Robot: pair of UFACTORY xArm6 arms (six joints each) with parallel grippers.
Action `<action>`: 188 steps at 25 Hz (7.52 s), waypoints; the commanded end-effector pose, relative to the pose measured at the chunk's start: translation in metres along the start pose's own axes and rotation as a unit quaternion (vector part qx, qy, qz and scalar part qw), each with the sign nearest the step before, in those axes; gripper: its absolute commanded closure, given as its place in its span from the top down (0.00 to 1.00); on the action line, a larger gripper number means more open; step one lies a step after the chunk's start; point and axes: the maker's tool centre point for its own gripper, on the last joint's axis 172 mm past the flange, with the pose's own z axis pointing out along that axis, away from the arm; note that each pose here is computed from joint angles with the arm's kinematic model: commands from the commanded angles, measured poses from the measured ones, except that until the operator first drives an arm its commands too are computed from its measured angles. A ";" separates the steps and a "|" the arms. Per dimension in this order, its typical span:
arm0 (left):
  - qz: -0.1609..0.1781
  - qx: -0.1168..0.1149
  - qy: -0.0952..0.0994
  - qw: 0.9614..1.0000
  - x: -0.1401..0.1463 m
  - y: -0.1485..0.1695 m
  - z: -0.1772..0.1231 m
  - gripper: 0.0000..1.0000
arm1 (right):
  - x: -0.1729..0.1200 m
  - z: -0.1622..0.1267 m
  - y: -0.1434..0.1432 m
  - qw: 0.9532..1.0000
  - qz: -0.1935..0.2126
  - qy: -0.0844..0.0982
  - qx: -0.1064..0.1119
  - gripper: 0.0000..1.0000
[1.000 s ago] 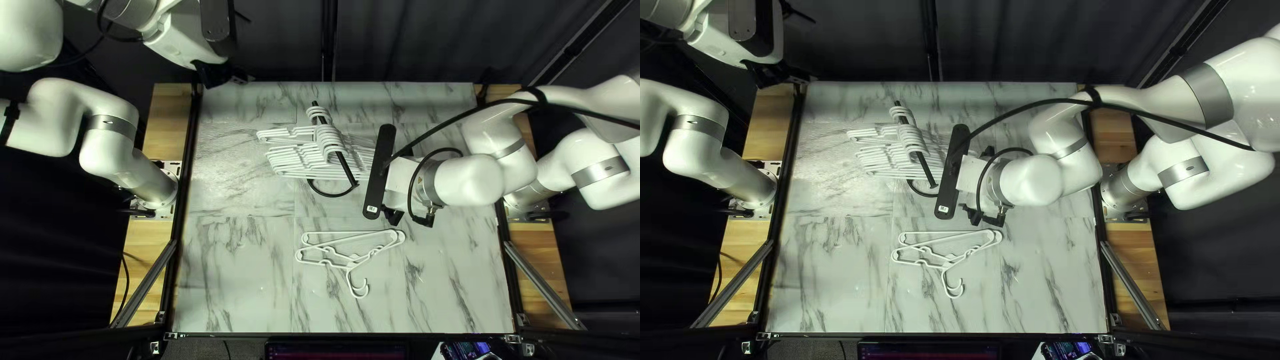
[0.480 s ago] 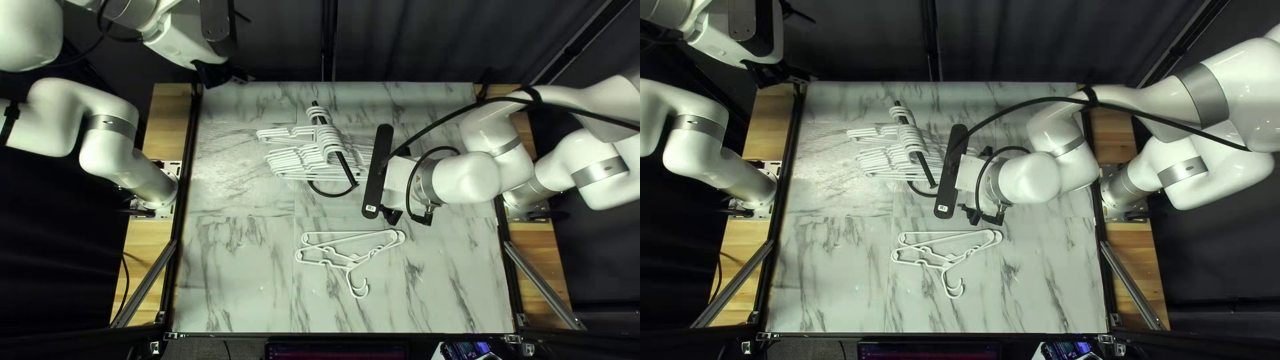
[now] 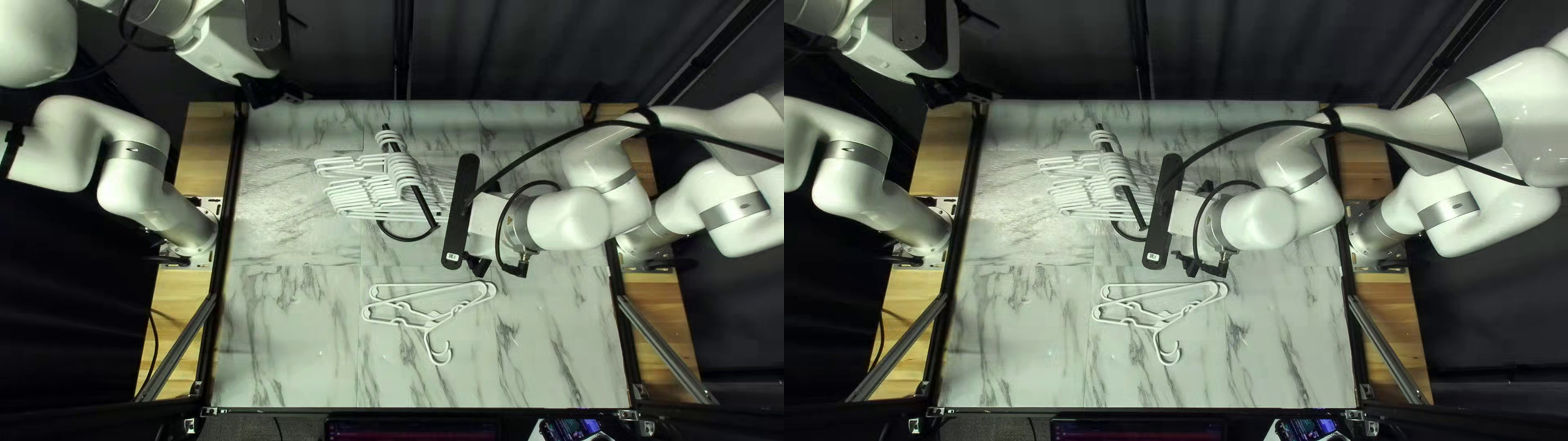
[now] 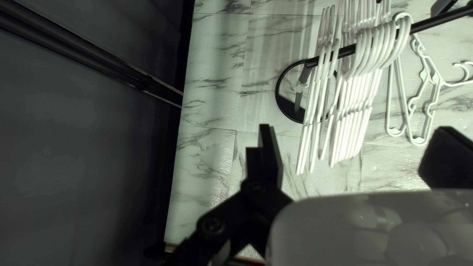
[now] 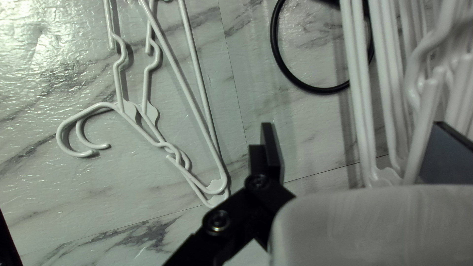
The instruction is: Remove hangers from rack and place onto table
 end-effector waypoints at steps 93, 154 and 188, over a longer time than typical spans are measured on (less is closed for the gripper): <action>0.000 0.000 0.000 1.000 0.000 0.000 0.000 1.00 | -0.006 0.000 -0.017 1.000 0.005 -0.016 0.006 1.00; 0.000 0.000 0.000 1.000 0.000 0.000 0.000 1.00 | -0.011 -0.015 0.028 0.995 -0.097 -0.010 0.017 1.00; 0.000 0.000 0.000 1.000 0.000 0.000 0.000 1.00 | -0.011 -0.005 0.015 0.989 -0.121 -0.036 0.073 1.00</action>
